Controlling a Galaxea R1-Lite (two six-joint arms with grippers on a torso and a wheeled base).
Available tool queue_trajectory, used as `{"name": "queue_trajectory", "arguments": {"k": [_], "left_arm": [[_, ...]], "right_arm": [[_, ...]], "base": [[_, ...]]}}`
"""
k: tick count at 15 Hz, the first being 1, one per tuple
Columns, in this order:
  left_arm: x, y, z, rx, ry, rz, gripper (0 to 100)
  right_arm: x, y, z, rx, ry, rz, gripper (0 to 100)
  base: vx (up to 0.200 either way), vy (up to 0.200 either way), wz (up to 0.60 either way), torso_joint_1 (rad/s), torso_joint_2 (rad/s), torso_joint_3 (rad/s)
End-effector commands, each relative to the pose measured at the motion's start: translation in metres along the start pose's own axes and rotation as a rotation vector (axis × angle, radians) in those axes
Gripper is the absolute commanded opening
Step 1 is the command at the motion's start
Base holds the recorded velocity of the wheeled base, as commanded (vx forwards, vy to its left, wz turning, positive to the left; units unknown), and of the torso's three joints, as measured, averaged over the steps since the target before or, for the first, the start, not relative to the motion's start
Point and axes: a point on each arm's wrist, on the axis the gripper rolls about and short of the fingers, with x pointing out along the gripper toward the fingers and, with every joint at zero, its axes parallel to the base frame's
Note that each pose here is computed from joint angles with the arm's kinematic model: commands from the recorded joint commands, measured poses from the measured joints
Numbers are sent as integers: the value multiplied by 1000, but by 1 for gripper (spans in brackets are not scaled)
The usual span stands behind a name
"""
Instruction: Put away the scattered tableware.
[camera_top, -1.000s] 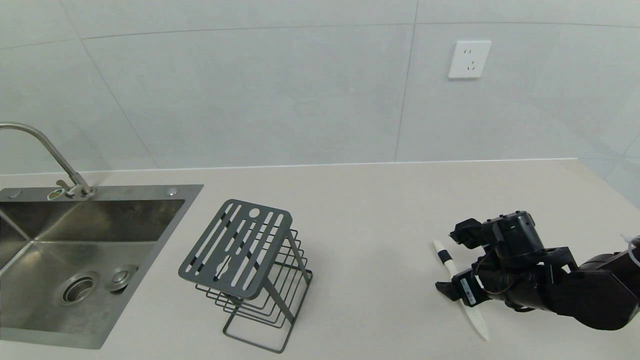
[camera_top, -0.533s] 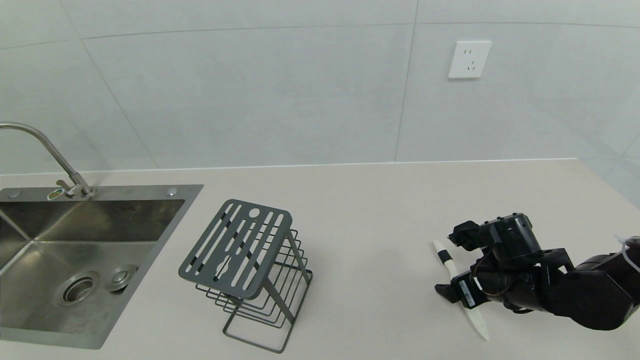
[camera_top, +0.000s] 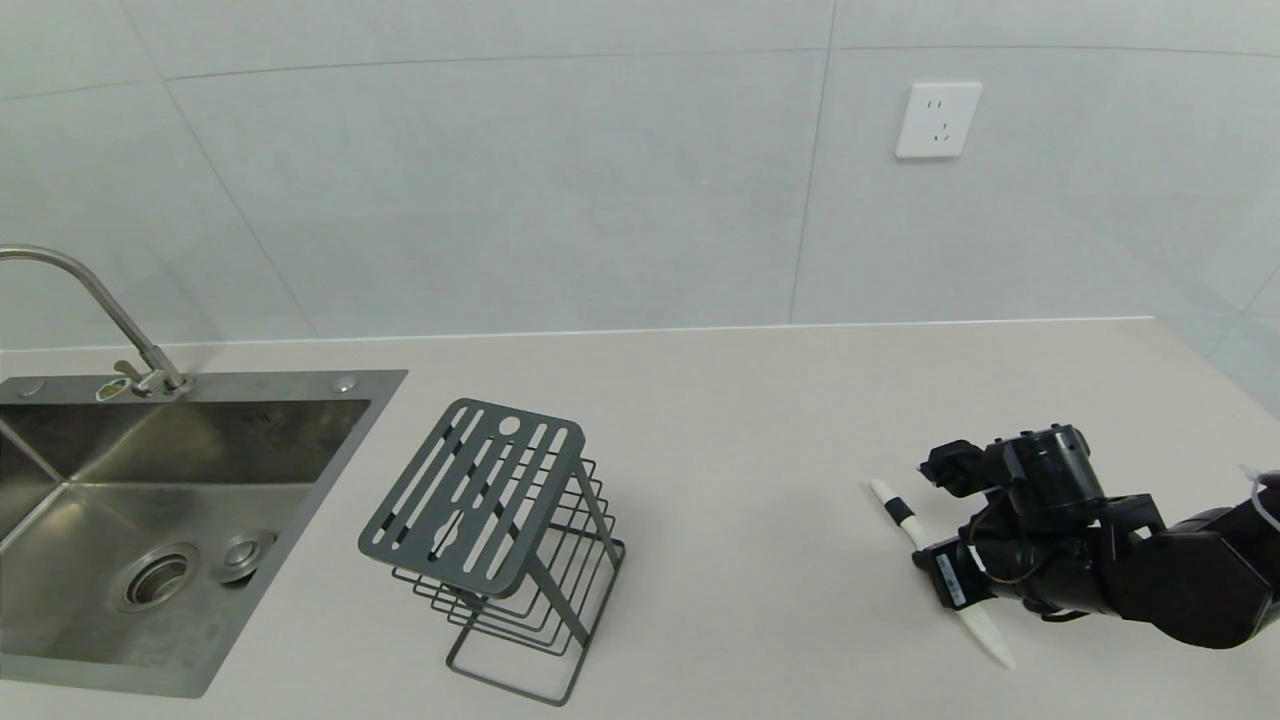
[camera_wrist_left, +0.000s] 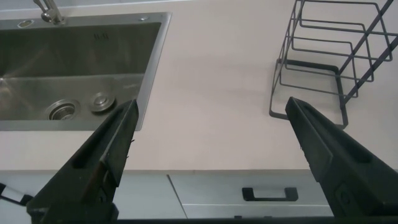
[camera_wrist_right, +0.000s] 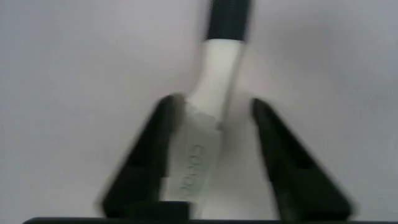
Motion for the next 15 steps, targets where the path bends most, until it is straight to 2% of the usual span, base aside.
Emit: {"name": "queue_trajectory", "arguments": {"k": [1,2,5,8,10,14,15], "left_arm": [[0,0,0,0,0,0,100],[0,0,0,0,0,0,100],[0,0,0,-2,0,0,100],[0,0,0,-3,0,2,100],[0,0,0,-25,-2,0,100],[0,0,0,-17,-2,-12,100],[0,0,0,-17,-2,-12,100]], "right_arm": [[0,-7,-6,16,26,-13,0],[-1,-7,-4,16,10,-13,0],[-2,-7,13,-3,-128,-18,0],[-4,-7,17,-27,-169,-3,0],[-10,-7,24,-60,-222,-4,0],[-31,-7,36,-124,-339,39,0],[-31,-7,36,-124,-339,39,0]], "base": [[0,0,0,0,0,0],[0,0,0,0,0,0],[0,0,0,0,0,0],[0,0,0,0,0,0],[0,0,0,0,0,0],[0,0,0,0,0,0],[0,0,0,0,0,0]]}}
